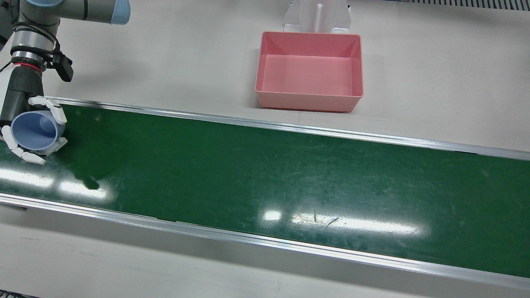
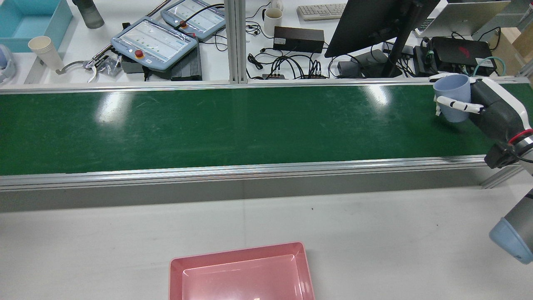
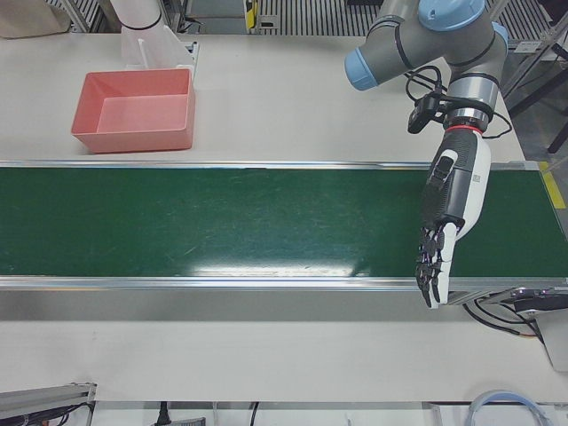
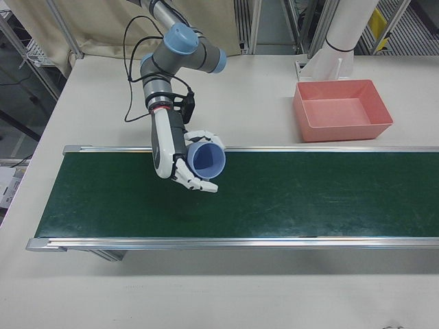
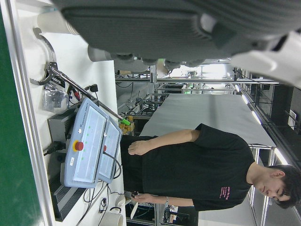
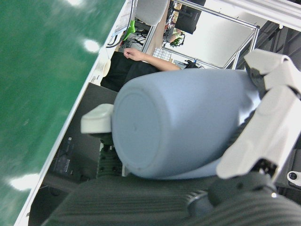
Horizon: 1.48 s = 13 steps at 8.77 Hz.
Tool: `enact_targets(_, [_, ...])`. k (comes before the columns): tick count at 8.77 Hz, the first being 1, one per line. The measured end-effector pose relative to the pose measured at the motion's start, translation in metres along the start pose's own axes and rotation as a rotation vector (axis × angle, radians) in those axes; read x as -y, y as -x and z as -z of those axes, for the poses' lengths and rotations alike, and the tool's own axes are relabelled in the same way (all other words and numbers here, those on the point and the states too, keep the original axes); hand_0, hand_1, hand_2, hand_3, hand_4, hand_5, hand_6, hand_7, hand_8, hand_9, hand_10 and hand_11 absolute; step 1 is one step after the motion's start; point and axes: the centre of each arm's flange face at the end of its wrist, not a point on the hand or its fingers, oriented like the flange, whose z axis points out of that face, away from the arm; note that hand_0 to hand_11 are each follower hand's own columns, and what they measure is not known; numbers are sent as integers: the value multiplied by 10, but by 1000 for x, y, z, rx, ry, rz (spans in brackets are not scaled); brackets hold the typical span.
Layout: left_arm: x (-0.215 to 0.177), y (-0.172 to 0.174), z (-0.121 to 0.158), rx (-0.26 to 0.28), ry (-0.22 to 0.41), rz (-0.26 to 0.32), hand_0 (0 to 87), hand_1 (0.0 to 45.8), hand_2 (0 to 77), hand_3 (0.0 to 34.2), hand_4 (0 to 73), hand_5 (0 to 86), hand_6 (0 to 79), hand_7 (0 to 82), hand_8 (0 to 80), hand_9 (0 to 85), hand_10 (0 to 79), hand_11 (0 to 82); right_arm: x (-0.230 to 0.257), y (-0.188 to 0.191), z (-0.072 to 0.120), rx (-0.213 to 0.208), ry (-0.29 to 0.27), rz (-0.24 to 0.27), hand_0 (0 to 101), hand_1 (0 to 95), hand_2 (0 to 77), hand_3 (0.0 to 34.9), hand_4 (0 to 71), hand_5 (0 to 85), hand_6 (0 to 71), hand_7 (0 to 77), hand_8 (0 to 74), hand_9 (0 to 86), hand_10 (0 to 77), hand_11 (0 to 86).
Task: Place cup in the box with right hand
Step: 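Lift the cup off the belt and carry it over the pink tray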
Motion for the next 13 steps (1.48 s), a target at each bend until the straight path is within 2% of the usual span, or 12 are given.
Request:
enact_targets(1, [0,0,0,0,0,0,0,5,11,0,11,5,0,5,0,0,0,0,-25,9,-1,9,27,-6,393,175,327,0,0,245,475,529,633,518,649,660])
enact_targets(2, [0,0,0,0,0,0,0,5,11,0,11,5,0,5,0,0,0,0,-53,16,-6,19,63,-13,407,175,333,0,0,229,475,535,638,518,622,714])
enact_targets(3, [0,0,0,0,0,0,0,5,11,0,11,5,0,5,0,0,0,0,-85,16,-9,15,107,-20,421,175,333,0,0,224,475,535,644,518,600,709])
enact_targets(4, [0,0,0,0,0,0,0,5,11,0,11,5,5,5,0,0,0,0,-118,8,-6,-7,160,-26,427,175,333,0,0,207,453,551,644,518,562,698])
enact_targets(5, [0,0,0,0,0,0,0,5,11,0,11,5,5,5,0,0,0,0,-150,-7,1,-37,215,-37,427,175,333,0,0,207,453,551,644,518,562,698])
enact_targets(7, [0,0,0,0,0,0,0,5,11,0,11,5,5,5,0,0,0,0,-214,-49,28,-103,308,-55,425,175,333,0,0,207,453,551,649,518,529,709])
enact_targets(9, [0,0,0,0,0,0,0,5,11,0,11,5,0,5,0,0,0,0,-279,-102,62,-164,387,-73,453,164,338,0,0,175,442,562,649,518,540,698])
enact_targets(11, [0,0,0,0,0,0,0,5,11,0,11,5,0,5,0,0,0,0,-333,-158,99,-234,447,-88,454,164,338,0,0,191,404,589,649,518,480,704])
enact_targets(12, [0,0,0,0,0,0,0,5,11,0,11,5,0,5,0,0,0,0,-349,-180,117,-269,461,-96,453,164,338,0,0,185,404,595,649,518,480,676])
enact_targets(13, [0,0,0,0,0,0,0,5,11,0,11,5,5,5,0,0,0,0,-359,-196,131,-298,468,-104,447,164,338,0,0,164,382,605,600,545,420,605])
